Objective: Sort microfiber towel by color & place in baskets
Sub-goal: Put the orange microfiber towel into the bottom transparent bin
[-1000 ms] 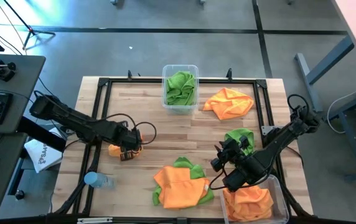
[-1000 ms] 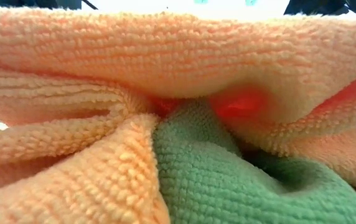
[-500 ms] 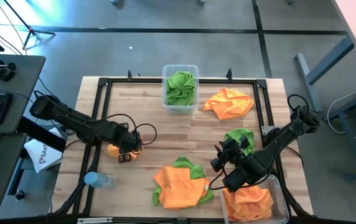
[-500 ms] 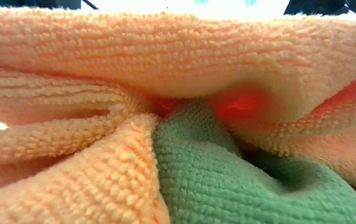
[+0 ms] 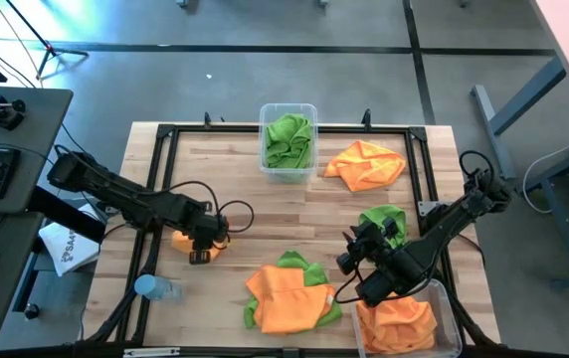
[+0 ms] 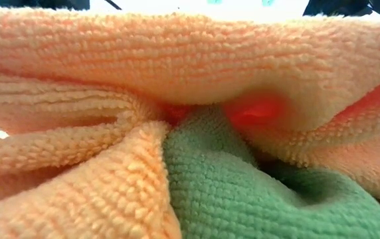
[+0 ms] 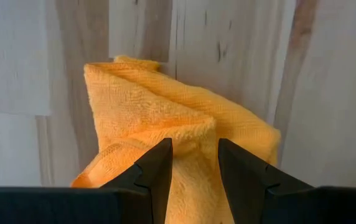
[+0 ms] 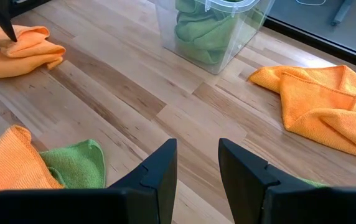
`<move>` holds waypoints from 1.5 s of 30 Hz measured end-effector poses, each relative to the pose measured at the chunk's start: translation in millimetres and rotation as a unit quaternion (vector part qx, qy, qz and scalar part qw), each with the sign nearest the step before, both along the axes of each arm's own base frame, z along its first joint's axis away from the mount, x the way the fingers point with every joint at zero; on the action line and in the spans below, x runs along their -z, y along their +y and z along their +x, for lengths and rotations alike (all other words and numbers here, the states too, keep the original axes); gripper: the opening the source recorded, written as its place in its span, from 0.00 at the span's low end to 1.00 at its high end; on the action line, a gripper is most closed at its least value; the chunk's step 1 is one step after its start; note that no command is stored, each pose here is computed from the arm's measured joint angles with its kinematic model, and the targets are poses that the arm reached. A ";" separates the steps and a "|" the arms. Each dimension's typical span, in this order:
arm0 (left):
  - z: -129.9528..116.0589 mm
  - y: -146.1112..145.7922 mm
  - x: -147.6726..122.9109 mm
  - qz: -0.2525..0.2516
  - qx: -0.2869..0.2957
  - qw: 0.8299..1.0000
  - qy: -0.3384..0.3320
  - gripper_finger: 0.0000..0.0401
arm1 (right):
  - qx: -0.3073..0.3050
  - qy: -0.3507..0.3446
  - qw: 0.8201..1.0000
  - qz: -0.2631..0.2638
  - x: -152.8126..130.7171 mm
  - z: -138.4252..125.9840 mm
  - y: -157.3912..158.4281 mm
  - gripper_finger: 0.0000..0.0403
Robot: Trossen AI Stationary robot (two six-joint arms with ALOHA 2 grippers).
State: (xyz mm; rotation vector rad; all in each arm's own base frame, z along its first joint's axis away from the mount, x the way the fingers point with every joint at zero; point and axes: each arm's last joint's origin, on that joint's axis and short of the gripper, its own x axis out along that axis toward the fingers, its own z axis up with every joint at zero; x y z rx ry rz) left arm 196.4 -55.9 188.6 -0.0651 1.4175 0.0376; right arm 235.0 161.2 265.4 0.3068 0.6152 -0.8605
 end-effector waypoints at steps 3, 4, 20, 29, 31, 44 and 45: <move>-0.8 0.9 4.4 0.012 -0.002 1.000 0.003 0.30 | 0.000 -0.002 1.000 0.001 0.0 0.3 0.2 0.28; -3.2 1.6 8.1 0.014 -0.006 1.000 0.011 0.30 | 0.000 -0.003 1.000 0.003 0.0 0.5 0.5 0.28; -14.9 3.8 18.0 -0.007 -0.019 0.998 0.063 0.03 | -0.007 -0.006 1.000 0.002 -0.2 2.0 1.5 0.28; -12.6 14.6 -71.7 0.119 -0.026 0.992 0.033 0.01 | -0.007 -0.011 1.000 0.004 -0.3 2.6 1.9 0.28; -18.0 17.7 -99.2 0.138 -0.033 0.990 -0.002 0.01 | -0.007 -0.012 1.000 0.005 -0.3 2.8 2.1 0.28; -90.7 45.9 -218.1 0.173 -0.160 0.904 -0.357 0.00 | -0.006 -0.030 0.999 -0.009 -1.3 4.2 2.0 0.28; -94.6 47.0 -220.8 0.171 -0.160 0.898 -0.371 0.00 | -0.005 -0.037 0.999 -0.014 -1.8 4.8 1.7 0.28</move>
